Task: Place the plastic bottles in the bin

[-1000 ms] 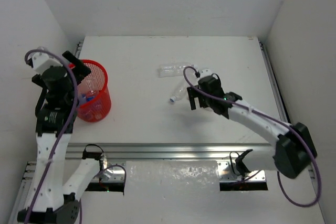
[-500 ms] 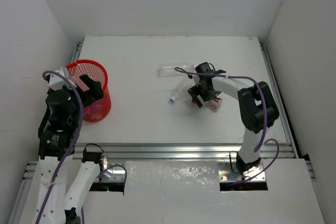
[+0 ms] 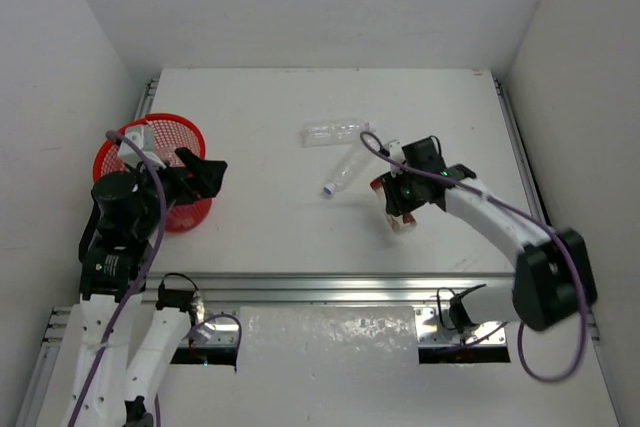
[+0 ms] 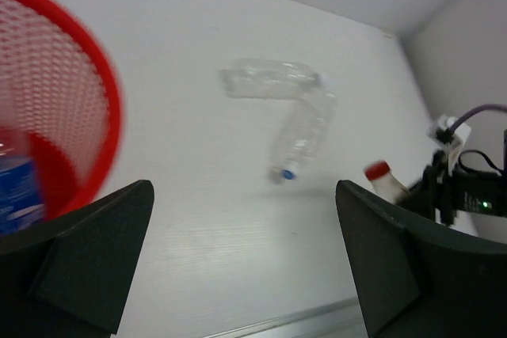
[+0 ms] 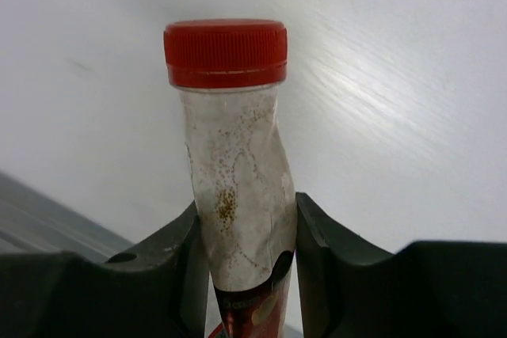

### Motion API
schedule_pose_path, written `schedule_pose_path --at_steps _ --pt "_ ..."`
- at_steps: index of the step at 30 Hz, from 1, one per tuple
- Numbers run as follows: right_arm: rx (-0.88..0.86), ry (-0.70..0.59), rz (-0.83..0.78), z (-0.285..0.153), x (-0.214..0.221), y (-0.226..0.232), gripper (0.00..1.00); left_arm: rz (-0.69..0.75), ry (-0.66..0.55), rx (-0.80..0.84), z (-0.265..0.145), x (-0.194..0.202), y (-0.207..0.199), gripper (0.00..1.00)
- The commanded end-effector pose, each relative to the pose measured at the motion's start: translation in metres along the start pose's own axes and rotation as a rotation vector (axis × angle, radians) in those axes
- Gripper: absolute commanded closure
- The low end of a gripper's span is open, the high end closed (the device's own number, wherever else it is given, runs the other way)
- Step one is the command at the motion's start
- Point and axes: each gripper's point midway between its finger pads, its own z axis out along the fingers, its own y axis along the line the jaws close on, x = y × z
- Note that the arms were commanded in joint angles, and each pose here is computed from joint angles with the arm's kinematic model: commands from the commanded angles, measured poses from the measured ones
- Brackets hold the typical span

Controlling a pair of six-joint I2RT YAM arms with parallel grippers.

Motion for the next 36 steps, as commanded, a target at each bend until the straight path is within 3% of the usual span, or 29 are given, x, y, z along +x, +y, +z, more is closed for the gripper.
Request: schedule_pose_path --at_steps 1,3,4,5,7,9,13,19,25,28,29,30,31,32,34,35,36 --pt "-0.369 -0.468 0.022 -0.075 -0.066 0.076 0.81 -0.076 0.105 0.412 0.001 0.026 -0.066 0.04" --pt "-0.643 -0.612 0.018 -0.109 -0.071 0.124 0.81 -0.112 0.122 0.591 -0.008 0.033 -0.092 0.03" --pt "-0.726 -0.772 -0.036 -0.144 -0.088 0.138 0.81 -0.117 0.116 0.643 -0.012 0.034 -0.1 0.02" --pt "-0.813 -0.749 0.022 -0.147 -0.078 0.151 0.81 -0.125 0.111 0.682 -0.015 0.033 -0.107 0.01" --pt "-0.912 -0.806 -0.028 -0.17 -0.08 0.179 0.82 -0.121 0.081 0.809 -0.028 0.03 -0.132 0.0" --pt "-0.974 -0.786 -0.083 -0.179 -0.074 0.209 0.82 -0.121 0.079 0.883 -0.035 0.03 -0.151 0.0" --pt "-1.064 -0.793 -0.147 -0.197 -0.083 0.247 0.82 -0.107 0.057 0.888 -0.024 0.038 -0.166 0.0" --pt "-1.04 -0.815 -0.123 -0.198 -0.098 0.258 0.82 -0.099 0.12 0.931 -0.024 0.059 -0.181 0.0" --pt "-1.087 -0.818 -0.164 -0.211 -0.106 0.274 0.8 -0.087 0.184 0.963 -0.023 0.073 -0.185 0.12" --pt "-1.096 -0.823 -0.184 -0.212 -0.106 0.281 0.8 -0.09 0.209 0.97 -0.021 0.077 -0.188 0.26" --pt "-1.094 -0.828 -0.181 -0.212 -0.107 0.28 0.79 -0.095 0.219 0.964 -0.019 0.078 -0.188 0.53" --pt "-1.093 -0.833 -0.182 -0.212 -0.107 0.281 0.78 -0.094 0.217 0.967 -0.02 0.075 -0.19 0.68" --pt "-1.085 -0.847 -0.179 -0.212 -0.109 0.279 0.76 -0.097 0.219 0.964 -0.019 0.074 -0.191 0.92" --pt "-1.072 -0.849 -0.17 -0.21 -0.109 0.278 0.73 -0.1 0.226 0.941 -0.017 0.075 -0.189 1.0" --pt "-1.026 -0.858 -0.13 -0.204 -0.11 0.27 0.46 -0.093 0.194 0.911 -0.016 0.063 -0.189 1.0" --pt "-0.996 -0.862 -0.112 -0.2 -0.11 0.266 0.2 -0.109 0.17 0.81 -0.007 0.059 -0.177 1.0" --pt "-0.958 -0.863 -0.094 -0.195 -0.11 0.26 0.01 -0.119 0.124 0.732 -0.002 0.044 -0.171 1.0"
